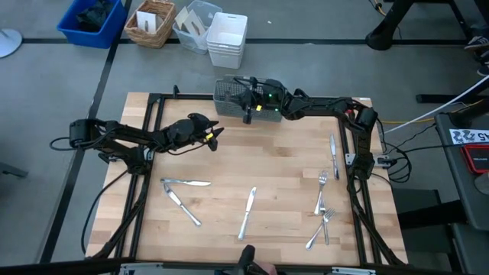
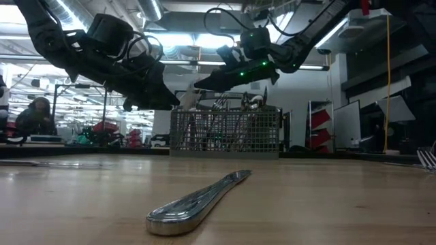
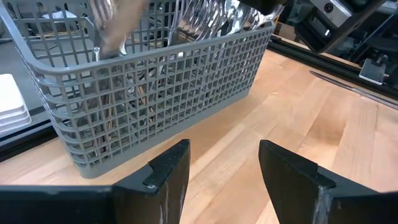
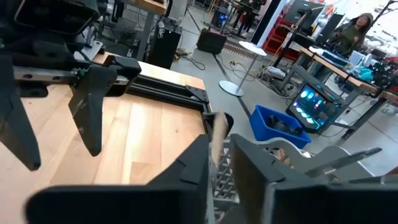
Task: Sort silverware
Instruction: Put the table knife into the gray silverware organizer
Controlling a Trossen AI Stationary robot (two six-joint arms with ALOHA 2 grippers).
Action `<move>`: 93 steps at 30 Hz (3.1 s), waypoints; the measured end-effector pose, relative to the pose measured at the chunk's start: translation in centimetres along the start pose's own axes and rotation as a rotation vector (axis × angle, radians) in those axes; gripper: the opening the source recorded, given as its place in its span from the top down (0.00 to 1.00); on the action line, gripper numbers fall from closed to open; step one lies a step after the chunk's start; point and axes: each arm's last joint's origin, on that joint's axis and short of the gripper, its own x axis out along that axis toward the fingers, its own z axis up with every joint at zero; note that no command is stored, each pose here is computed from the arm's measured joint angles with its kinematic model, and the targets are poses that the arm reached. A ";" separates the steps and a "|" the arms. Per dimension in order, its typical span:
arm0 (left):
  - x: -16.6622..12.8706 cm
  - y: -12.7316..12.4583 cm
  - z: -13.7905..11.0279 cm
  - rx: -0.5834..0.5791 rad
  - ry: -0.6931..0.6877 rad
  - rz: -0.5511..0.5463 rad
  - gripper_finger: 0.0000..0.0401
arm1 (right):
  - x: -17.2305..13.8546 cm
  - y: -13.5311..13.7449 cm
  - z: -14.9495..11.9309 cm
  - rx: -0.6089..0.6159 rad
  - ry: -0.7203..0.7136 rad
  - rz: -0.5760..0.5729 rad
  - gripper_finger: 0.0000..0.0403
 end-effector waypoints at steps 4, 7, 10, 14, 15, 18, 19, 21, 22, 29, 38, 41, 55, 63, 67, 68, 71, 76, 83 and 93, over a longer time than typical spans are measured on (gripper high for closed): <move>0.0 0.0 0.0 0.000 0.000 0.000 0.54 | 0.0 -0.1 0.0 0.013 0.010 -0.028 0.73; 0.0 0.0 0.0 -0.001 -0.002 -0.012 0.54 | -0.2 -0.3 0.4 0.011 0.016 -0.073 0.69; -0.1 -0.2 0.2 -0.004 0.002 -0.064 0.54 | -1.0 -0.8 1.8 0.006 0.011 -0.113 0.68; -0.6 -0.6 0.8 -0.010 -0.002 -0.186 0.54 | -2.5 -1.3 3.9 0.008 0.015 -0.115 0.68; -0.8 -0.7 1.0 -0.011 -0.006 -0.221 0.54 | -3.0 -1.4 4.5 0.009 0.018 -0.113 0.68; -1.7 -1.4 1.6 0.003 -0.024 -0.332 0.54 | -4.5 -1.7 6.2 0.015 0.029 -0.101 0.68; -2.0 -1.6 1.8 0.017 -0.025 -0.371 0.54 | -5.1 -1.8 6.8 0.017 0.035 -0.098 0.68; -2.7 -2.1 1.9 0.028 -0.001 -0.439 0.54 | -6.2 -1.9 7.7 0.024 0.063 -0.085 0.68; -3.0 -2.3 1.8 0.032 0.019 -0.465 0.54 | -6.7 -1.9 8.1 0.026 0.073 -0.079 0.69; -5.7 -3.9 1.0 0.075 0.148 -0.581 0.54 | -9.5 -0.6 10.7 0.144 0.081 0.075 0.69; -8.2 -5.7 0.3 0.107 0.221 -0.712 0.54 | -11.7 3.7 13.7 0.163 0.104 0.268 0.69; -9.0 -6.4 -0.5 0.151 0.306 -0.746 0.54 | -11.8 5.8 14.3 0.174 0.124 0.341 0.69; -12.6 -6.0 -3.0 0.276 0.855 -0.496 0.54 | -11.9 15.3 16.6 0.132 0.143 0.567 0.69; -13.1 -5.2 -4.8 0.373 1.008 -0.302 0.54 | -10.9 19.4 16.4 0.082 0.161 0.563 0.69; -12.8 -5.4 -5.6 0.466 1.016 -0.277 0.54 | -10.0 21.0 16.0 0.072 0.151 0.570 0.69; -12.7 -5.5 -5.8 0.485 1.021 -0.271 0.54 | -9.7 21.3 15.7 0.071 0.154 0.574 0.69; -12.3 -5.5 -6.4 0.535 1.032 -0.240 0.54 | -9.1 22.2 15.2 0.067 0.158 0.585 0.69; -11.7 -5.8 -7.3 0.586 1.054 -0.193 0.54 | -8.1 23.1 14.4 0.102 0.175 0.586 0.69; -11.3 -6.0 -7.9 0.575 1.089 -0.179 0.57 | -6.9 24.1 12.8 0.125 0.228 0.585 0.69; -11.3 -6.2 -7.9 0.512 1.087 -0.186 0.85 | -5.6 25.5 10.5 0.113 0.305 0.600 0.69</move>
